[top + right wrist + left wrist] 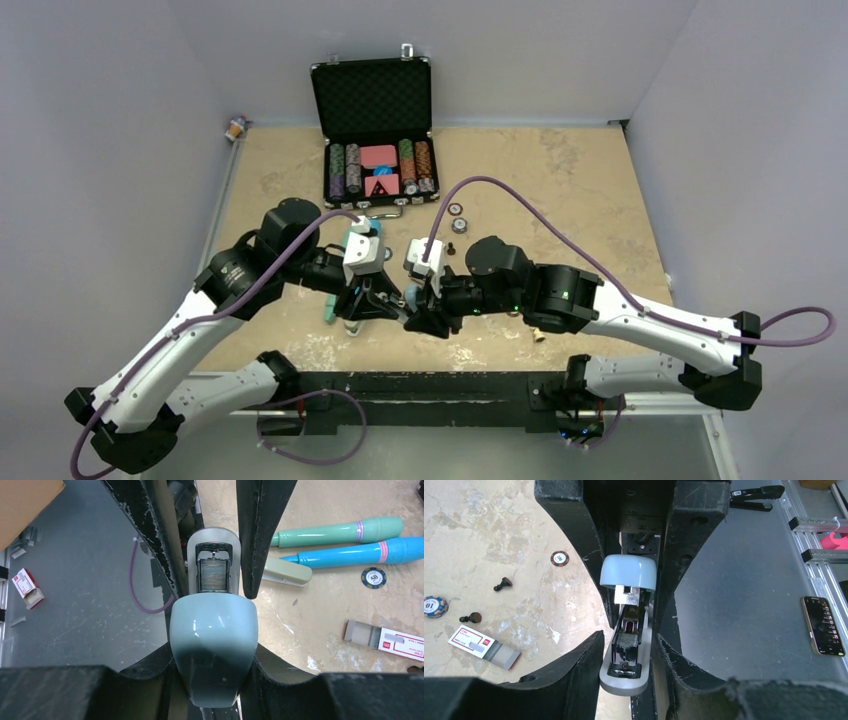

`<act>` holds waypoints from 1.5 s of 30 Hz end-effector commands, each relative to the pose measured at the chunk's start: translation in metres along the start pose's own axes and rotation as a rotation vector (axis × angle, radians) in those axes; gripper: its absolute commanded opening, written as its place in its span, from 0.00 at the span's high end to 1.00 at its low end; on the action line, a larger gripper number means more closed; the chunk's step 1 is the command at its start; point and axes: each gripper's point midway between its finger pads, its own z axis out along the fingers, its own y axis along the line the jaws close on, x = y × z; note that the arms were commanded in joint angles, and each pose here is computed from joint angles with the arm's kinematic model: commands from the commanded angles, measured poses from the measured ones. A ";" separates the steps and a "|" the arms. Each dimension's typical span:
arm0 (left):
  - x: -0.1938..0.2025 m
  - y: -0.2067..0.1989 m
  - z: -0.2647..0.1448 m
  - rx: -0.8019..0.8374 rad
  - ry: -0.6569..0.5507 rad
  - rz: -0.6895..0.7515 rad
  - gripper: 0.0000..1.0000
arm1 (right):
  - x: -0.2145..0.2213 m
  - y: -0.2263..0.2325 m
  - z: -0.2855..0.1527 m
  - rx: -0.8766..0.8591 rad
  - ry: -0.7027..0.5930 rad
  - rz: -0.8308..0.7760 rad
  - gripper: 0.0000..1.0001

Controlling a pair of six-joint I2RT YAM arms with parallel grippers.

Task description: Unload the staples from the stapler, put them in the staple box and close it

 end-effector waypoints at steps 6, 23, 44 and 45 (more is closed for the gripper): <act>-0.026 -0.004 0.001 0.042 -0.074 0.028 0.58 | -0.039 0.001 -0.010 0.014 -0.140 -0.039 1.00; -0.025 0.026 0.003 -0.164 -0.043 -0.334 1.00 | -0.046 -0.025 -0.017 0.193 -0.162 0.110 0.71; -0.026 0.024 -0.013 -0.280 -0.102 -0.456 1.00 | -0.101 -0.076 -0.101 0.436 -0.479 0.339 0.17; -0.025 0.026 -0.012 -0.291 -0.102 -0.476 1.00 | -0.103 -0.075 -0.101 0.422 -0.484 0.355 0.17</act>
